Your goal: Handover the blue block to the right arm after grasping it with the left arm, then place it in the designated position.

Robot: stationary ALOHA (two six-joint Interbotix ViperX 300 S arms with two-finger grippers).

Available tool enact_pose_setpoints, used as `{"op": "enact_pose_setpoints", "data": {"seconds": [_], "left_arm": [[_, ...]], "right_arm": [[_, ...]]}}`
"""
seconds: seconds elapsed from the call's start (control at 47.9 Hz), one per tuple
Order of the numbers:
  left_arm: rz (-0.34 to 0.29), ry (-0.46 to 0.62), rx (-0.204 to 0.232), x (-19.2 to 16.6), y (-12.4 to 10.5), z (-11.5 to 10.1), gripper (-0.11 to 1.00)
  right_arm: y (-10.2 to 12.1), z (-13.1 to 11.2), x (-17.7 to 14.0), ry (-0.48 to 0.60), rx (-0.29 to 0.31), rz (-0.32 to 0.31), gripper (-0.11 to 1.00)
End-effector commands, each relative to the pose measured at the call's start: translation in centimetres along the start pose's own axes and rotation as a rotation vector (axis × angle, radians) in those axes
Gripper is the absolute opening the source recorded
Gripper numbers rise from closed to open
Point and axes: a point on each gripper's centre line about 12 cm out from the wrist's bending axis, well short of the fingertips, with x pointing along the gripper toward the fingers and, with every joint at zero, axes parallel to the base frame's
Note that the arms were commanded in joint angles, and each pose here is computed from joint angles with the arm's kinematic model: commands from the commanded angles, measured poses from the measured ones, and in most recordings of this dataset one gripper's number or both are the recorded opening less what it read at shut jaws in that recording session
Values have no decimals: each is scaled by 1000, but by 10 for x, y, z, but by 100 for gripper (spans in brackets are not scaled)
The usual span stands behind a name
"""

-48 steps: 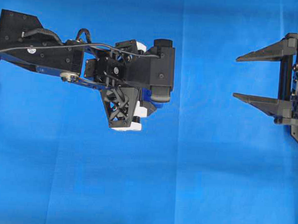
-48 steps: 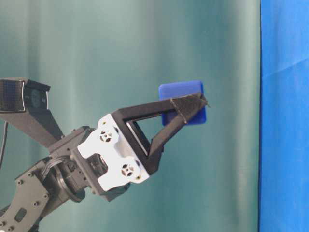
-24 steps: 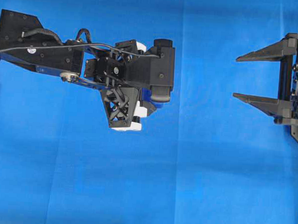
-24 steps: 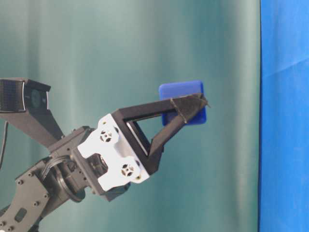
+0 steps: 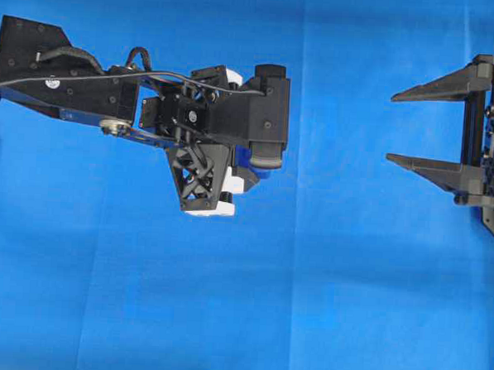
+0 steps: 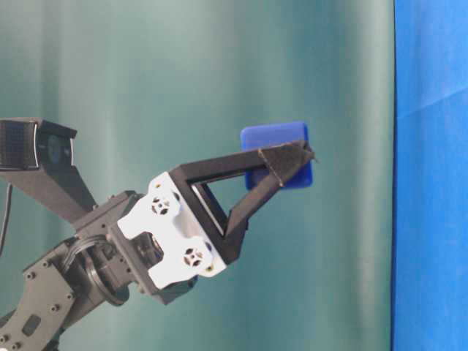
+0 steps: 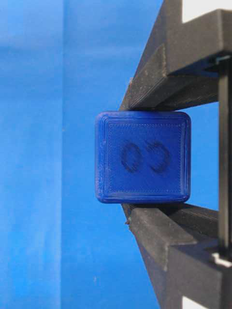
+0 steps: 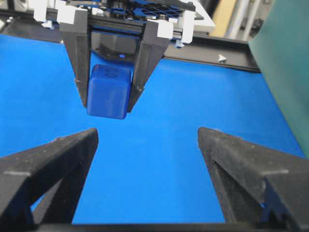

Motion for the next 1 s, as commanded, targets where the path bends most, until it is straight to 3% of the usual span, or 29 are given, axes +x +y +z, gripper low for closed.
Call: {"op": "enact_pose_setpoints", "data": {"seconds": [0.0, 0.292, 0.668, 0.982], "left_arm": [[1, -78, -1, -23, 1, 15, 45], [-5, -242, 0, -44, 1, 12, 45], [-21, -605, 5, -79, 1, -6, 46], [-32, -768, 2, -94, 0, -25, 45]], "right_arm": [[0, 9, 2, -23, 0, -1, 97], [0, 8, 2, -21, 0, 0, 97], [0, 12, 3, -34, -2, -1, 97], [0, 13, 3, -34, 0, -1, 97]]}}
